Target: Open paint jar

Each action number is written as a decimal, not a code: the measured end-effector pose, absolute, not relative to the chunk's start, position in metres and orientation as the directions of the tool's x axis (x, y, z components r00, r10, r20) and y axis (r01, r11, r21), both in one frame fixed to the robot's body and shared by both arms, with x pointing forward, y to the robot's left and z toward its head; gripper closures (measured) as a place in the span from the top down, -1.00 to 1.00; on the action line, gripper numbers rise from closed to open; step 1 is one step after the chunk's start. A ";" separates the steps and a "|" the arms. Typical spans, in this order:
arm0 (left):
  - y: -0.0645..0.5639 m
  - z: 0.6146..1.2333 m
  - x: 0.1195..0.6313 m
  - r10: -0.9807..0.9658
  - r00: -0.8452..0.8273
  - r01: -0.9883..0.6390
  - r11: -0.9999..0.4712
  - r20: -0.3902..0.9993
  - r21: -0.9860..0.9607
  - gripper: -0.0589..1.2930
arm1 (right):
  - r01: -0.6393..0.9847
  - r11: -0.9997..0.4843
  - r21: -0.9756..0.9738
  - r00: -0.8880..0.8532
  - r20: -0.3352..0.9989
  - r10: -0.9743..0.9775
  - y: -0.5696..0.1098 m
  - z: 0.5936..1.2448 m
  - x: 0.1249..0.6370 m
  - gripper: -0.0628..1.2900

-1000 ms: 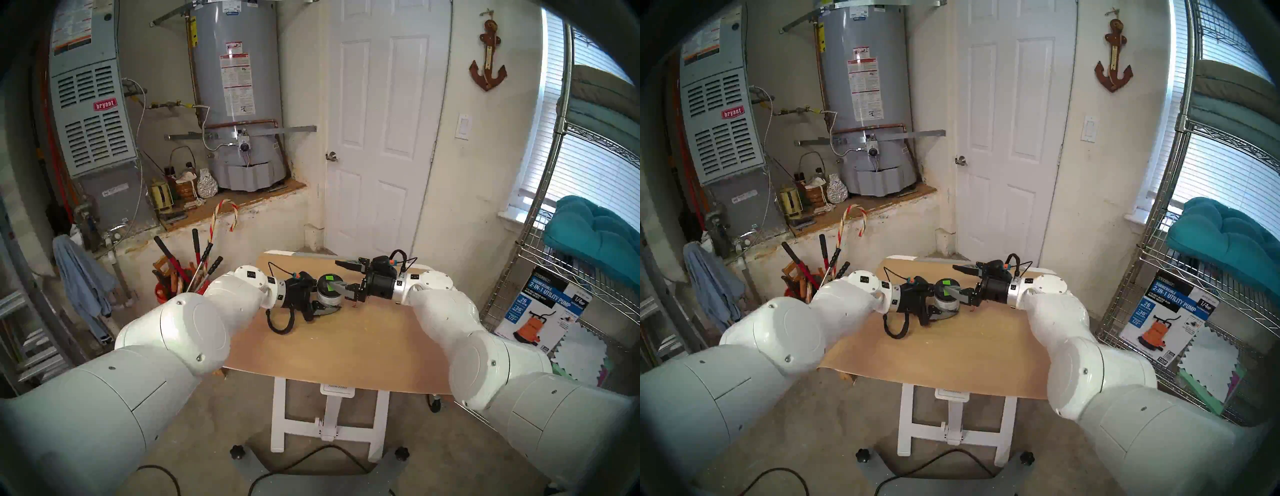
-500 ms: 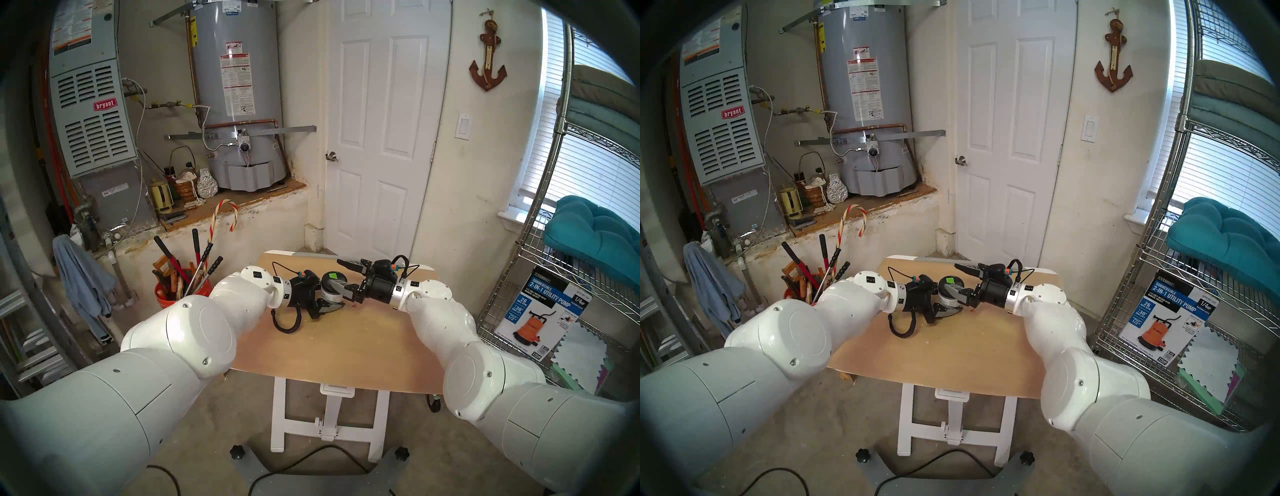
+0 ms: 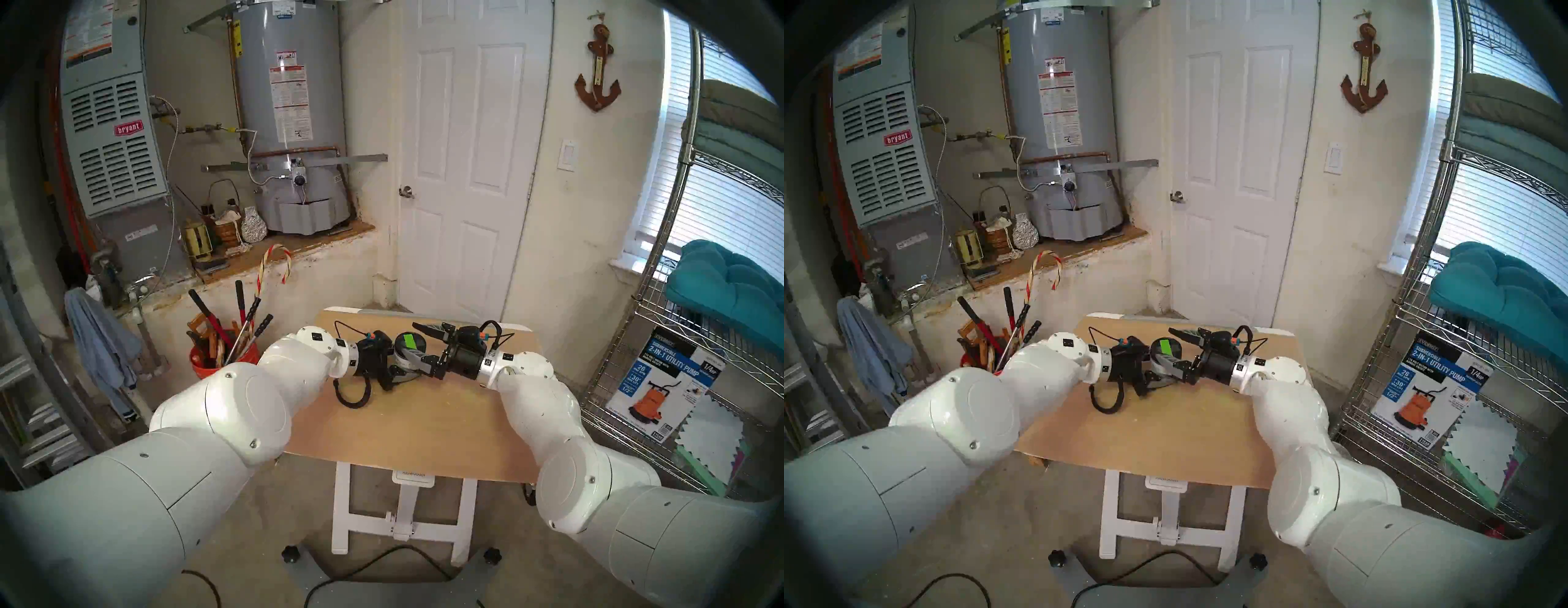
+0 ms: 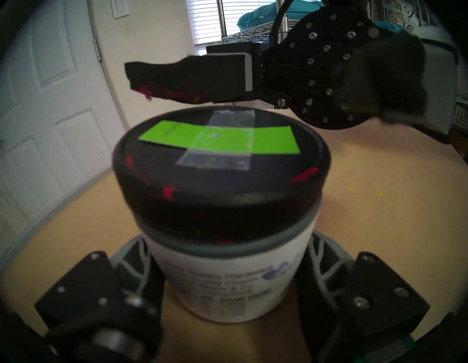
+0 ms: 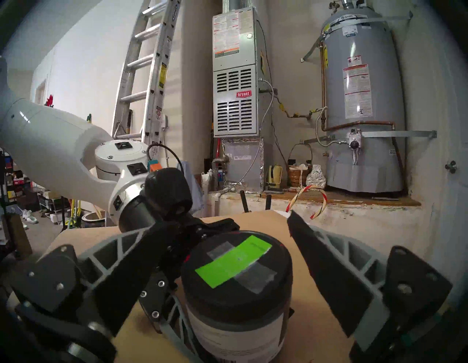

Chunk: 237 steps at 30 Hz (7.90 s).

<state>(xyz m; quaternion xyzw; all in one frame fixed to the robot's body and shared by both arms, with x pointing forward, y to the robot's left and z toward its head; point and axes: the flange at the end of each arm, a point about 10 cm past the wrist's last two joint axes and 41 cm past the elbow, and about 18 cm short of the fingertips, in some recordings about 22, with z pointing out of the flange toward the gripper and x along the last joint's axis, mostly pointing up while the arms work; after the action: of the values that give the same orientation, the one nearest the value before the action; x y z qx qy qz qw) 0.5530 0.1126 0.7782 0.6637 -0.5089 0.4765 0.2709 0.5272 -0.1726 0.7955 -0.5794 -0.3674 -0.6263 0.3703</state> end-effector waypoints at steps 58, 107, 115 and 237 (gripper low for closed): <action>0.115 0.777 0.551 -0.410 0.046 -0.939 -0.328 0.911 -0.100 0.20 | 0.827 -0.551 0.111 -0.057 0.992 0.113 -0.156 0.788 0.517 0.12; 0.136 0.779 0.546 -0.415 0.039 -0.959 -0.271 0.909 -0.082 0.20 | 0.971 -0.226 0.079 -0.010 0.956 0.294 -0.153 0.822 0.552 0.06; 0.137 0.779 0.546 -0.419 0.036 -0.962 -0.260 0.907 -0.082 0.20 | 0.976 -0.201 0.080 -0.015 0.951 0.308 -0.151 0.826 0.554 0.05; 0.142 0.776 0.539 -0.428 0.091 -0.974 -0.225 0.899 -0.008 0.80 | 0.860 -0.510 0.007 0.120 0.969 0.216 -0.233 0.827 0.573 0.03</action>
<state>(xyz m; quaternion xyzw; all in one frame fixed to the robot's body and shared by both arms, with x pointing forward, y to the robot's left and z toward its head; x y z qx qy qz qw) 0.5393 0.1419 0.7765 0.6622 -0.5296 0.4171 0.3272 0.5732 -0.2331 0.8272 -0.6850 -0.3927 -0.5344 0.3016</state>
